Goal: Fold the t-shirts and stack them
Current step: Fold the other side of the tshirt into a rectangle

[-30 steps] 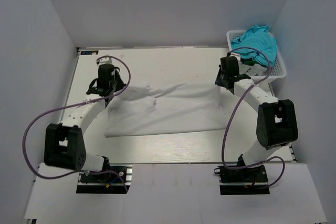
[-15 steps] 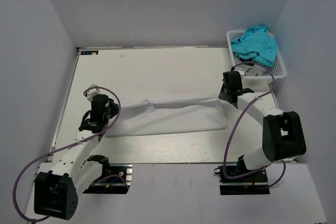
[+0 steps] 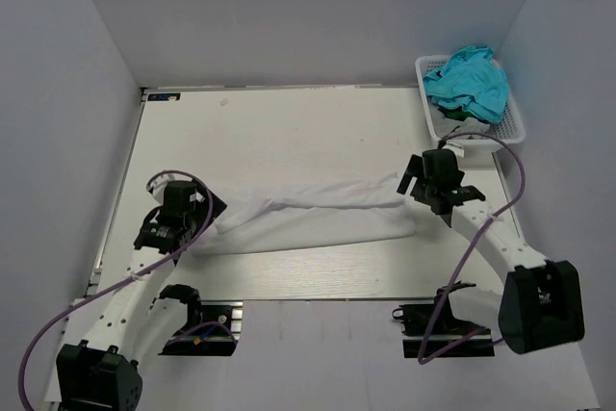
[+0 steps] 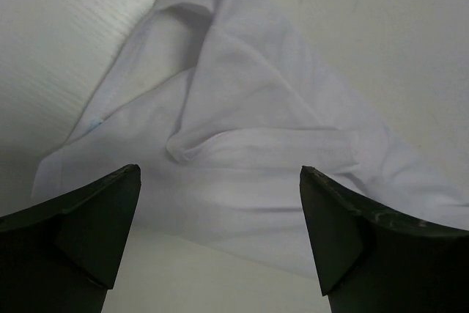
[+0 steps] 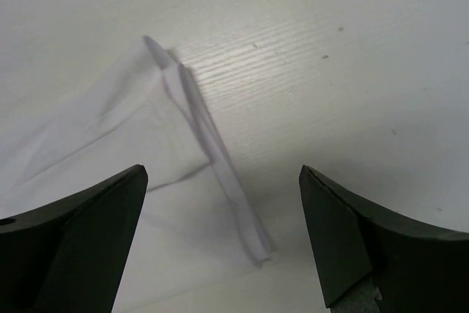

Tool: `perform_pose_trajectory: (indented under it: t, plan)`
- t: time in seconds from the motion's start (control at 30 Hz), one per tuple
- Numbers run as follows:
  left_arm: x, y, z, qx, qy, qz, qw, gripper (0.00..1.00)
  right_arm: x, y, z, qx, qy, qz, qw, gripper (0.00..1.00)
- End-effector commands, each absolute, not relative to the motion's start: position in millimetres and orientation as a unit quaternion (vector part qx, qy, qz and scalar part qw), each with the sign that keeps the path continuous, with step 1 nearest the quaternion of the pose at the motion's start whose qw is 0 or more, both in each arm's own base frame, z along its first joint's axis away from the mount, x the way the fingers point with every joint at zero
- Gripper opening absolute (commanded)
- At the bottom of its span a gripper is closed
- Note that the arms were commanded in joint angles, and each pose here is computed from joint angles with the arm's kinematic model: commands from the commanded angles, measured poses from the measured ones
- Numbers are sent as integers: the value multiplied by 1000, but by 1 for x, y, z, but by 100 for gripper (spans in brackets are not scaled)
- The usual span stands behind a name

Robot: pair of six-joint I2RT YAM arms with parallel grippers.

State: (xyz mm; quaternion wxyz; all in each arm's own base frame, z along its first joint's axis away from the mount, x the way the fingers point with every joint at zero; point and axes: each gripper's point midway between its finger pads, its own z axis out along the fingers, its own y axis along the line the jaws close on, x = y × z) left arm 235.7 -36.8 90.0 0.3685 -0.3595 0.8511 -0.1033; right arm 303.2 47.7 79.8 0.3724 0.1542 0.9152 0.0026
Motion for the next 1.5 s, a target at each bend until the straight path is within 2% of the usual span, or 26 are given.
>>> perform_pose_trajectory:
  t: [0.0, 0.1, 0.13, 0.17, 0.23, 0.33, 0.4, 0.47, 0.77, 1.03, 1.2, 1.43, 1.47]
  plan:
    - [254, -44, 130, -327, 855, -117, 386, 100, 318, 71, 124, 111, 895, 70, 426, 90]
    - [282, -64, 149, -269, 860, -158, 405, 100, 325, 103, 140, 54, 881, 146, 447, 90]
    - [289, -79, 135, -248, 875, -179, 375, 100, 323, 115, 140, 37, 880, 172, 441, 90]
    - [305, -91, 144, -226, 871, -201, 388, 100, 327, 124, 135, 22, 881, 187, 435, 90]
    - [316, -112, 137, -200, 881, -231, 361, 100, 329, 140, 129, 1, 885, 217, 412, 90]
    - [344, -137, 125, -162, 897, -236, 336, 100, 331, 160, 114, -24, 895, 242, 374, 90]
    - [347, -150, 104, -138, 915, -222, 306, 100, 327, 169, 103, -33, 900, 252, 356, 90]
    - [354, -162, 104, -112, 919, -222, 307, 100, 324, 174, 95, -29, 902, 261, 344, 90]
    - [331, -180, 71, -69, 944, -189, 260, 100, 299, 152, 31, 32, 942, 204, 264, 90]
    - [307, -206, 62, -18, 953, -200, 228, 100, 300, 133, 24, 58, 949, 157, 266, 90]
    - [256, -220, 68, 5, 947, -243, 209, 100, 302, 129, 24, 60, 951, 144, 268, 90]
    - [181, -239, 60, 59, 950, -282, 120, 100, 301, 127, 17, 59, 956, 136, 253, 90]
    - [178, -242, 64, 72, 947, -286, 125, 100, 303, 121, 15, 59, 957, 119, 257, 90]
